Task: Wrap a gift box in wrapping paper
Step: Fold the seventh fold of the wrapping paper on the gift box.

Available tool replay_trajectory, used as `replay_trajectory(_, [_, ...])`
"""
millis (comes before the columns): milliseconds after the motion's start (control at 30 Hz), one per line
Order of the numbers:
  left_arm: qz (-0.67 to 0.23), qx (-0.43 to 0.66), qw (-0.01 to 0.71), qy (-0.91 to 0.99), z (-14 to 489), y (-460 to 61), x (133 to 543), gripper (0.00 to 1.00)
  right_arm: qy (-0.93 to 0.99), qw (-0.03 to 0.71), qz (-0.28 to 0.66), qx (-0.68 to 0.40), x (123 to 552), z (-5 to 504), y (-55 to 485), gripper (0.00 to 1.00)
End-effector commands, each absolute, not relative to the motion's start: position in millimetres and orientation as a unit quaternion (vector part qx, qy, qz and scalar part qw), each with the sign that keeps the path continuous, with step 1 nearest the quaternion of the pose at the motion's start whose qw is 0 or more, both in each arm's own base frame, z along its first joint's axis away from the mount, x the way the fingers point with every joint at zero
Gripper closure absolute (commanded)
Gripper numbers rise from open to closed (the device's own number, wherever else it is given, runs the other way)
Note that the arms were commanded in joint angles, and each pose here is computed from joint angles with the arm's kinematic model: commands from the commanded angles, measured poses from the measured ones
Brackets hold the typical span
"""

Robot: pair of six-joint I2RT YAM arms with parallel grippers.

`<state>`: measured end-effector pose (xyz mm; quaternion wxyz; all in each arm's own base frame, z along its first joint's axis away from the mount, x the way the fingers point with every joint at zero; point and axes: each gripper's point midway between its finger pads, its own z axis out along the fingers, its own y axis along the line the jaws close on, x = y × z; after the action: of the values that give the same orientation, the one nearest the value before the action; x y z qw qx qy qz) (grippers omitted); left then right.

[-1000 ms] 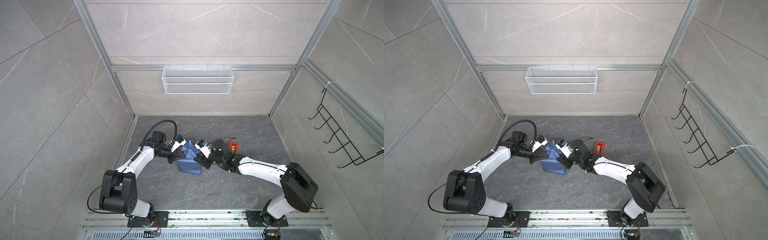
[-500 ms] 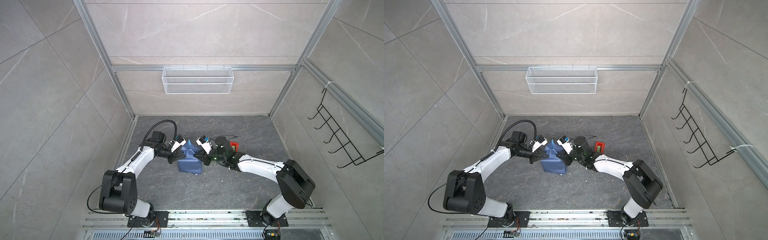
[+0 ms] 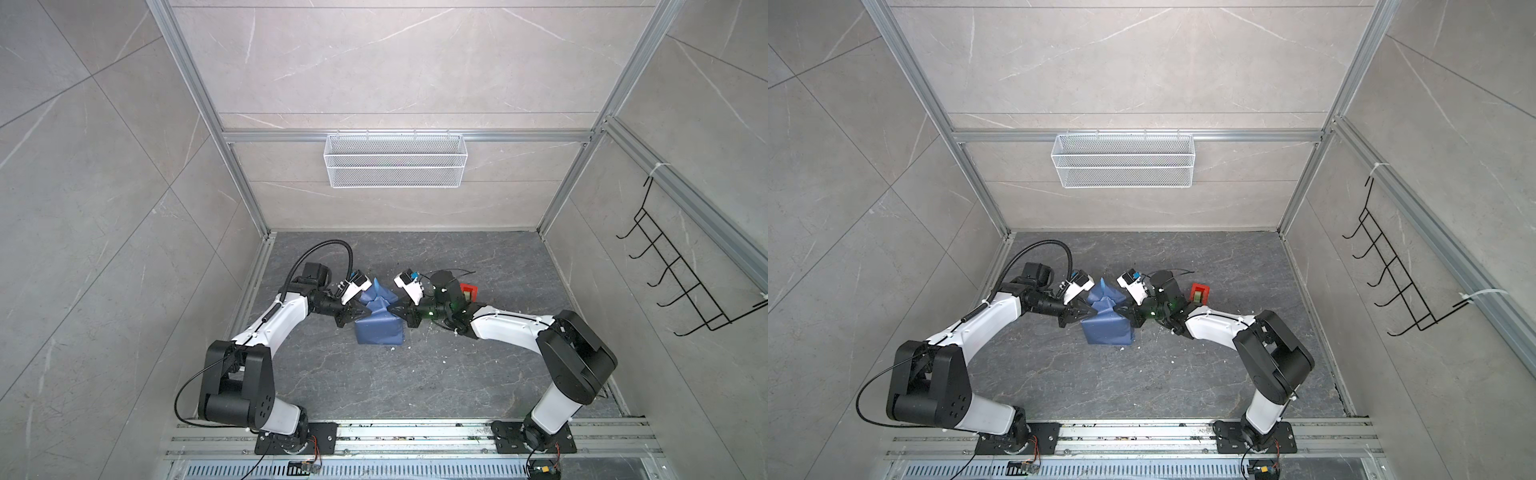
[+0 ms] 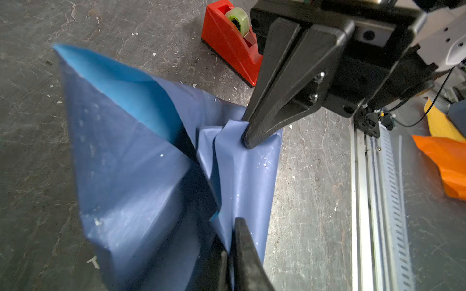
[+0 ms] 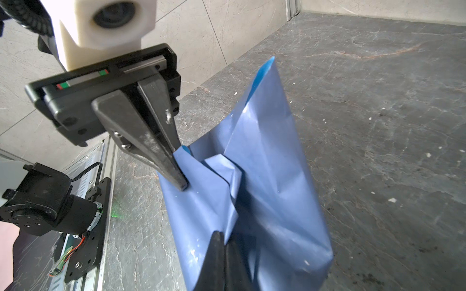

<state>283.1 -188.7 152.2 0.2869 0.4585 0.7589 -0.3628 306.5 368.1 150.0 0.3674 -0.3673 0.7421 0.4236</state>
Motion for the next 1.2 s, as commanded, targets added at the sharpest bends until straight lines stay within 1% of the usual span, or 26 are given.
replay_trajectory(0, [-0.368, 0.466, 0.304, 0.745, 198, -189, 284, 0.83, 0.797, 0.312, 0.377, -0.355, 306, 96, 354, 0.99])
replay_trajectory(133, [-0.386, 0.487, 0.298, 0.725, 244, -191, 269, 0.83, 0.794, 0.311, 0.381, -0.356, 306, 98, 356, 0.99])
replay_trajectory(167, [-0.392, 0.487, 0.298, 0.721, 249, -193, 267, 0.84, 0.794, 0.311, 0.380, -0.358, 306, 97, 356, 0.99])
replay_trajectory(267, [-0.423, 0.481, 0.297, 0.708, 252, -203, 265, 0.95, 0.796, 0.312, 0.377, -0.357, 308, 96, 356, 0.99])
replay_trajectory(300, [-0.429, 0.475, 0.291, 0.711, 248, -208, 267, 1.00, 0.794, 0.313, 0.381, -0.355, 309, 98, 357, 0.99])
replay_trajectory(400, [-0.424, 0.484, 0.269, 0.717, 228, -222, 269, 1.00, 0.789, 0.313, 0.389, -0.357, 307, 101, 360, 0.99])
replay_trajectory(500, [-0.387, 0.465, 0.254, 0.754, 204, -226, 290, 1.00, 0.794, 0.312, 0.381, -0.357, 307, 99, 357, 0.98])
replay_trajectory(667, [-0.348, 0.447, 0.242, 0.787, 180, -225, 312, 1.00, 0.789, 0.318, 0.384, -0.358, 303, 105, 355, 0.98])
replay_trajectory(800, [-0.328, 0.438, 0.218, 0.808, 154, -221, 317, 1.00, 0.792, 0.317, 0.381, -0.356, 302, 106, 352, 0.98])
replay_trajectory(900, [-0.304, 0.439, 0.216, 0.817, 138, -213, 316, 1.00, 0.782, 0.325, 0.386, -0.366, 298, 114, 354, 0.95])
replay_trajectory(1000, [-0.299, 0.441, 0.209, 0.820, 122, -210, 310, 1.00, 0.779, 0.333, 0.384, -0.367, 297, 120, 353, 0.92])
replay_trajectory(1167, [-0.290, 0.453, 0.207, 0.817, 109, -206, 300, 1.00, 0.756, 0.368, 0.400, -0.365, 296, 155, 353, 0.83])
